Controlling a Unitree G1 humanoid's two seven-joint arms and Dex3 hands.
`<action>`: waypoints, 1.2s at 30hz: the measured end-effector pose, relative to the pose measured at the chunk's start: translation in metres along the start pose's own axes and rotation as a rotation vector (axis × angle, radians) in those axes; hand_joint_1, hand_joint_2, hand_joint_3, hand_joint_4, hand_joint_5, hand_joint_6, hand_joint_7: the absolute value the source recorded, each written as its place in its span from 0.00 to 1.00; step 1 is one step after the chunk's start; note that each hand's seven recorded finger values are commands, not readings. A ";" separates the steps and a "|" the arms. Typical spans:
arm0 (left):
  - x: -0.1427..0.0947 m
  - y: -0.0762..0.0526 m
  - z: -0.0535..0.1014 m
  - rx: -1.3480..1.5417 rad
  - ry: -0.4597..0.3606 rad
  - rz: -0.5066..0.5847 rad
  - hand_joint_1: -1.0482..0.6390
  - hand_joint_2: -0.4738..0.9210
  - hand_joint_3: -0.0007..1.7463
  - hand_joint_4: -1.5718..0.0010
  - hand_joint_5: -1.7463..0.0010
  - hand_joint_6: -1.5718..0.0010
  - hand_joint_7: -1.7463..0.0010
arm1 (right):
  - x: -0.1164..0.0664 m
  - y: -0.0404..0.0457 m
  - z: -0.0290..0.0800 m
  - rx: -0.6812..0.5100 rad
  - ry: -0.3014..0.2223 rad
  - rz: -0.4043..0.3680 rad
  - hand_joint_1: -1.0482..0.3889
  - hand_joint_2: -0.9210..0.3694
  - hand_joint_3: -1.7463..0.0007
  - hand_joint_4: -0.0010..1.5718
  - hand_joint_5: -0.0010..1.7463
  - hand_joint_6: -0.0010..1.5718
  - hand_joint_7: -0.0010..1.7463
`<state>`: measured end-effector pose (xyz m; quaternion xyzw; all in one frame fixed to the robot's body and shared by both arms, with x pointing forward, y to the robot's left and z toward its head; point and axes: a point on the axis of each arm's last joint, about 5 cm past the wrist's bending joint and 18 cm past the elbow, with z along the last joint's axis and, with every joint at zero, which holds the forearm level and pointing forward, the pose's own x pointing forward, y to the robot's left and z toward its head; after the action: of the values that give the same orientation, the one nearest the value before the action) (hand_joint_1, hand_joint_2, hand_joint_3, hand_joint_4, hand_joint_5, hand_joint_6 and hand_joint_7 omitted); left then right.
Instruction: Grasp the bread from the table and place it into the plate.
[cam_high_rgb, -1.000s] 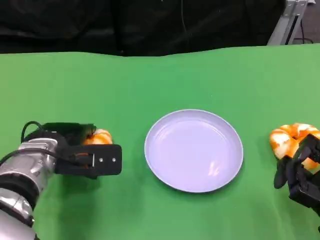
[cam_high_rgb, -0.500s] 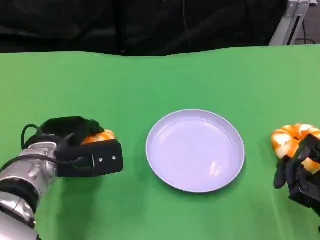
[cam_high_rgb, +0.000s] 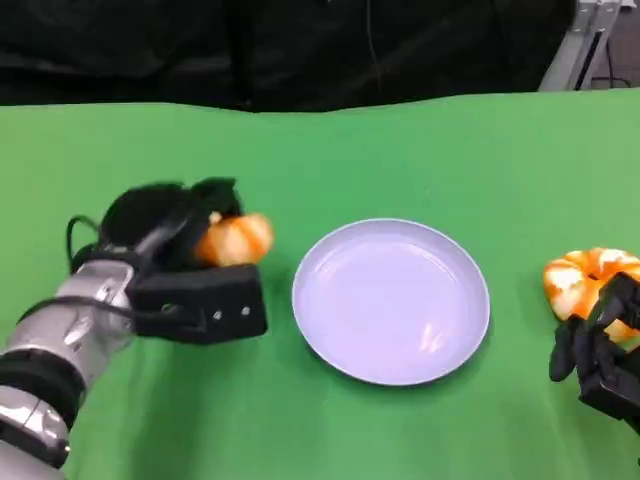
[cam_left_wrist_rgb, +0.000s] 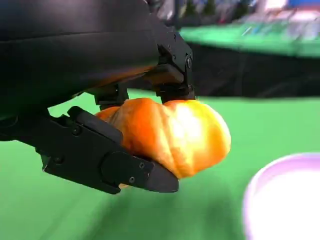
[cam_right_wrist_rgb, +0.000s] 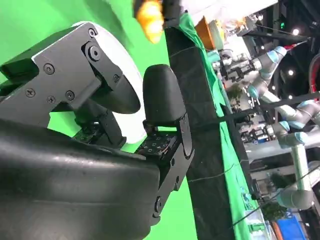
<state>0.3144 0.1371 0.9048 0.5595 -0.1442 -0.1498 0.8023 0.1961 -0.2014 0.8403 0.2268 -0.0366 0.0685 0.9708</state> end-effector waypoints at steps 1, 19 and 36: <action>0.001 0.001 0.002 0.000 -0.011 0.008 0.59 0.99 0.19 0.59 0.00 0.60 0.11 | 0.000 0.0000 0.000 0.000 0.000 0.000 0.71 0.38 0.15 0.59 1.00 0.49 0.98; 0.036 0.011 0.088 -0.093 -0.292 -0.038 0.58 1.00 0.08 0.56 0.03 0.44 0.46 | 0.000 0.0004 0.000 -0.002 -0.002 -0.003 0.72 0.39 0.14 0.59 1.00 0.49 0.99; 0.033 -0.029 0.100 -0.042 -0.317 -0.188 0.59 1.00 0.14 0.57 0.04 0.57 0.22 | 0.000 0.0048 0.001 -0.003 -0.016 -0.009 0.71 0.39 0.15 0.60 1.00 0.49 0.99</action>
<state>0.3023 0.0293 0.9129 0.5232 -0.2126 -0.3133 0.7635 0.1956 -0.1977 0.8436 0.2261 -0.0434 0.0621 0.9712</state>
